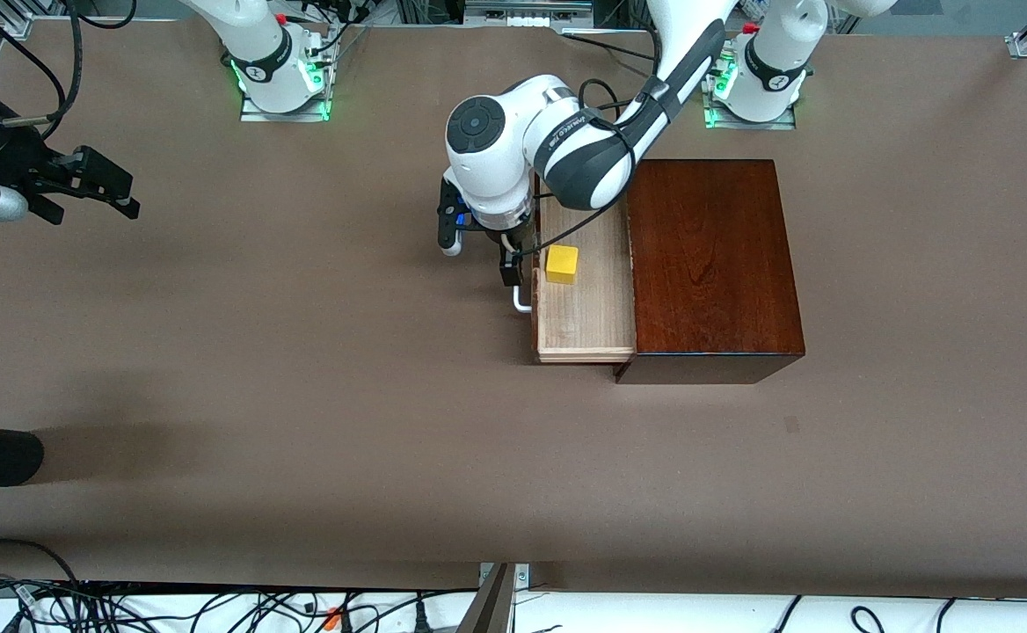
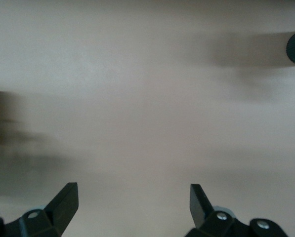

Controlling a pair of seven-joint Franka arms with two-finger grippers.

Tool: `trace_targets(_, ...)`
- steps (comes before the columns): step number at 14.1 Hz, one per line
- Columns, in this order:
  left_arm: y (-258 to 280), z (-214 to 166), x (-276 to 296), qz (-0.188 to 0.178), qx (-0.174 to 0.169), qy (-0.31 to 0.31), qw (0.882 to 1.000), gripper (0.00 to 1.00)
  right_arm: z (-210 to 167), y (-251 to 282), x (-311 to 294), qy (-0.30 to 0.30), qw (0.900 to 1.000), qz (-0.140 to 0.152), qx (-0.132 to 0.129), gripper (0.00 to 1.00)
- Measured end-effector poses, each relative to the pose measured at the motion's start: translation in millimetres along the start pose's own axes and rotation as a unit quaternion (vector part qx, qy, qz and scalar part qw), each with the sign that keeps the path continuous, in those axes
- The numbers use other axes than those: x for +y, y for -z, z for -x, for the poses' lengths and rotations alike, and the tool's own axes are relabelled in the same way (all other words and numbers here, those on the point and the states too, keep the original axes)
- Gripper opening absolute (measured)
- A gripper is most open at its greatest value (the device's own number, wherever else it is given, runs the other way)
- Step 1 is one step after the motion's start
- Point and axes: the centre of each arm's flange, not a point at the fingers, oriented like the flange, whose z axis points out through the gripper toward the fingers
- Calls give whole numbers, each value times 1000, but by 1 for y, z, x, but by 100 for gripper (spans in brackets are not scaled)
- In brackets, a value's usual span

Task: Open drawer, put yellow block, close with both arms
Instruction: 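Push the drawer into the box with the left gripper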

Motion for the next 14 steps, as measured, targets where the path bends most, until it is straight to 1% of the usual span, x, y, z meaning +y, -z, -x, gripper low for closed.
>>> trace_targets(6,-9,13,-12,10,-14,11,1000,100,0,0,0,0,1000,0,-1,100)
trace_targets(9,-9,20,-14,8,-41,9,999,100,0,0,0,0,1000,0,-2,100)
trace_targets(11,-7,28,-21,8,-50,15,999,100,0,0,0,0,1000,0,-2,100)
trace_targets(14,-5,34,-25,12,-52,19,998,100,0,0,0,-1,1000,0,-2,100)
